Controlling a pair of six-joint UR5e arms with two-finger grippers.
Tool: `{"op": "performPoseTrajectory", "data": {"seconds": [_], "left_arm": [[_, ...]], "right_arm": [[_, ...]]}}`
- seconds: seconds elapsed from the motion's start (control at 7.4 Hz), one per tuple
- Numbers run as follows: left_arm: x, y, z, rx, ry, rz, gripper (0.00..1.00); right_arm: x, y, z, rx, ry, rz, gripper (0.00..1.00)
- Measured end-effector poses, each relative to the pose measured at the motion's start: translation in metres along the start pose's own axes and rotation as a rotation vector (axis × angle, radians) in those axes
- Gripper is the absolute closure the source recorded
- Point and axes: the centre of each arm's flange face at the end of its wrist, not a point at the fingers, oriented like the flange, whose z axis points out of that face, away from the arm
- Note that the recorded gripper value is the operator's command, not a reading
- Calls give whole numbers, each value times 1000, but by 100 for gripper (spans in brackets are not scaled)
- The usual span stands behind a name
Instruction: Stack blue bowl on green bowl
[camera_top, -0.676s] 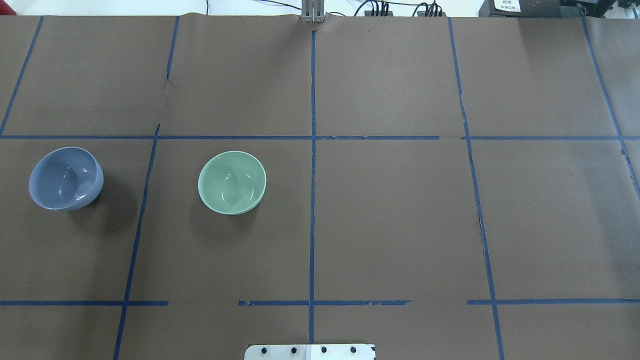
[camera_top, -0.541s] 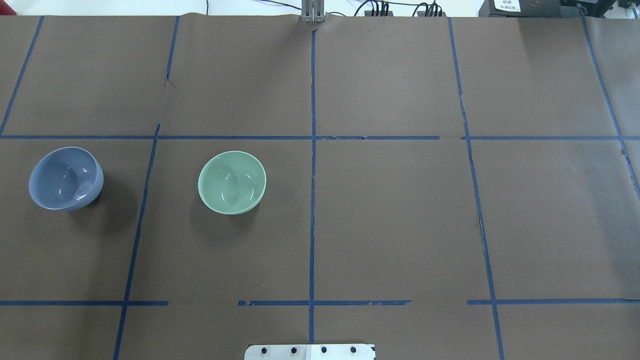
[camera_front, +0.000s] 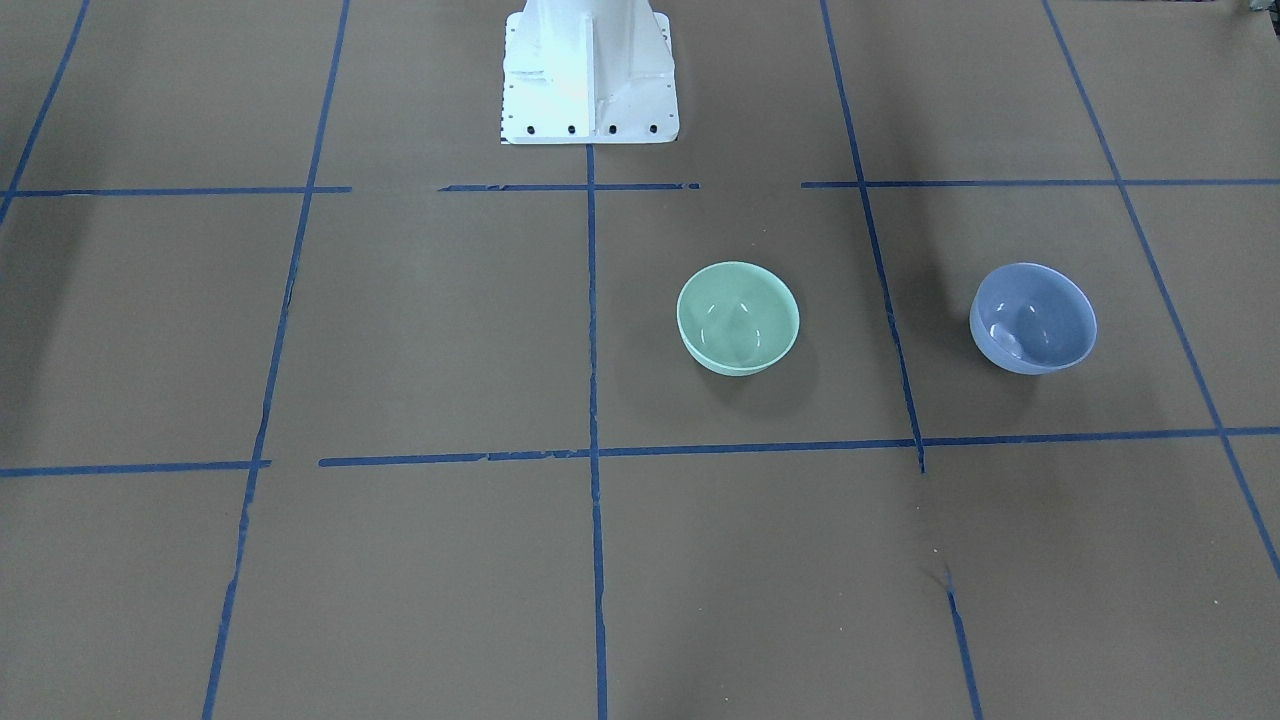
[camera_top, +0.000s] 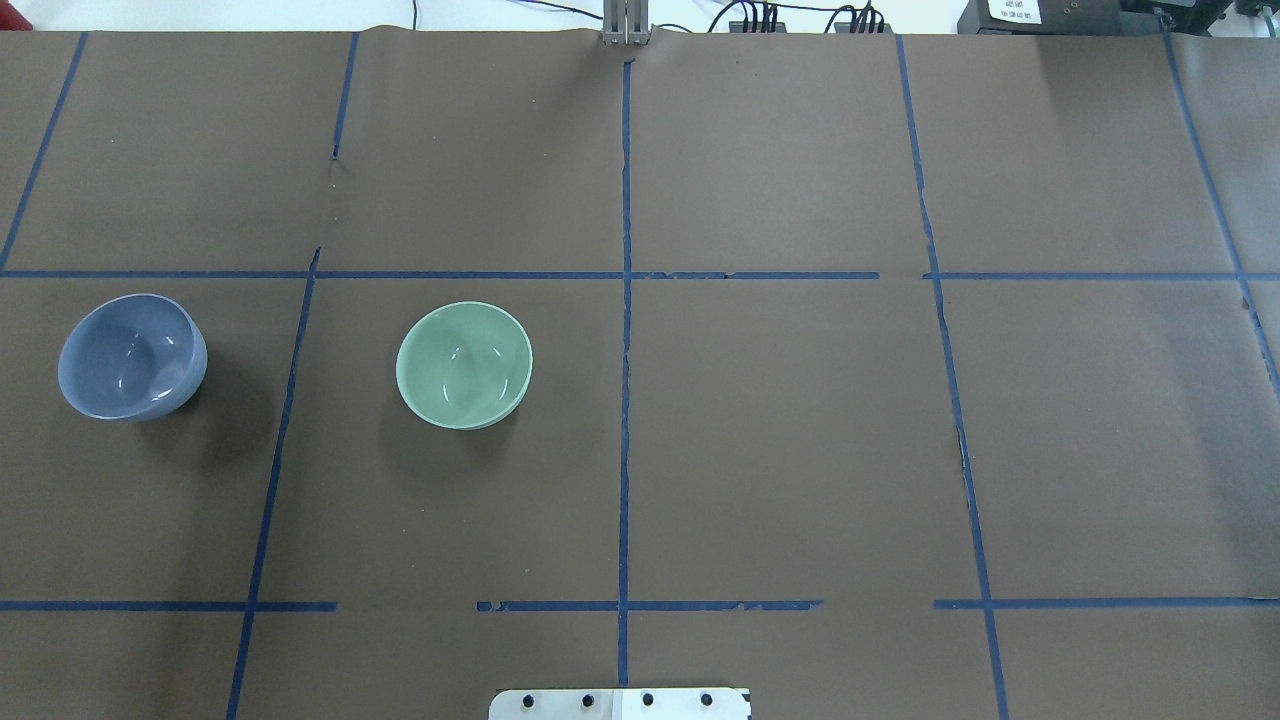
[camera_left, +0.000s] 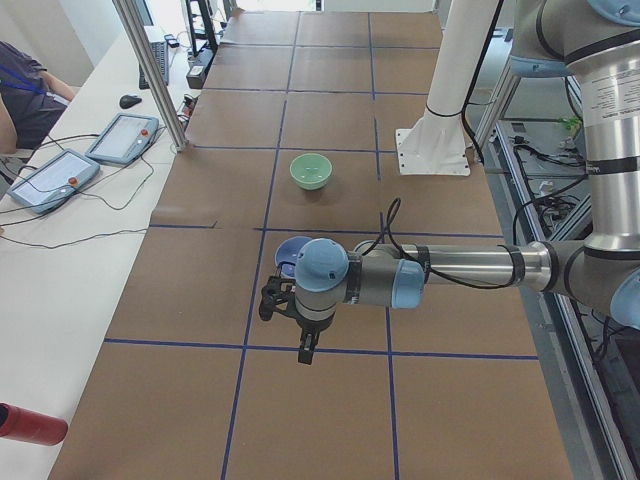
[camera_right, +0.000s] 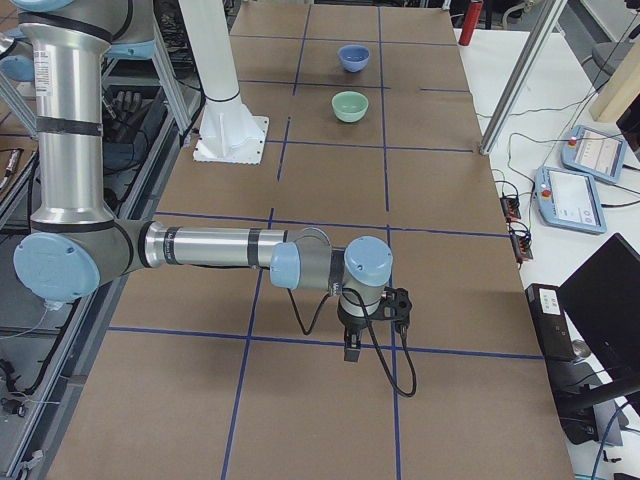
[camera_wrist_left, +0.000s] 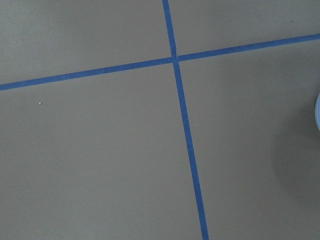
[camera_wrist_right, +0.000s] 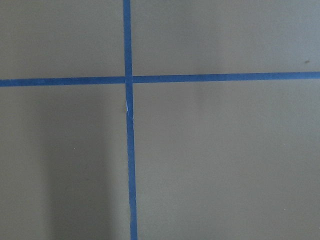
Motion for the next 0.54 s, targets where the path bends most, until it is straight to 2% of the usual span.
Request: {"op": "performPoseTrajectory", "data": {"seconds": [0.27, 0.54], "left_arm": [[1, -8, 2, 5, 1, 15, 0], [17, -23, 7, 41, -1, 15, 0]], "right_arm": [[0, 0, 0, 0, 0, 0, 0], [0, 0, 0, -1, 0, -1, 0]]}}
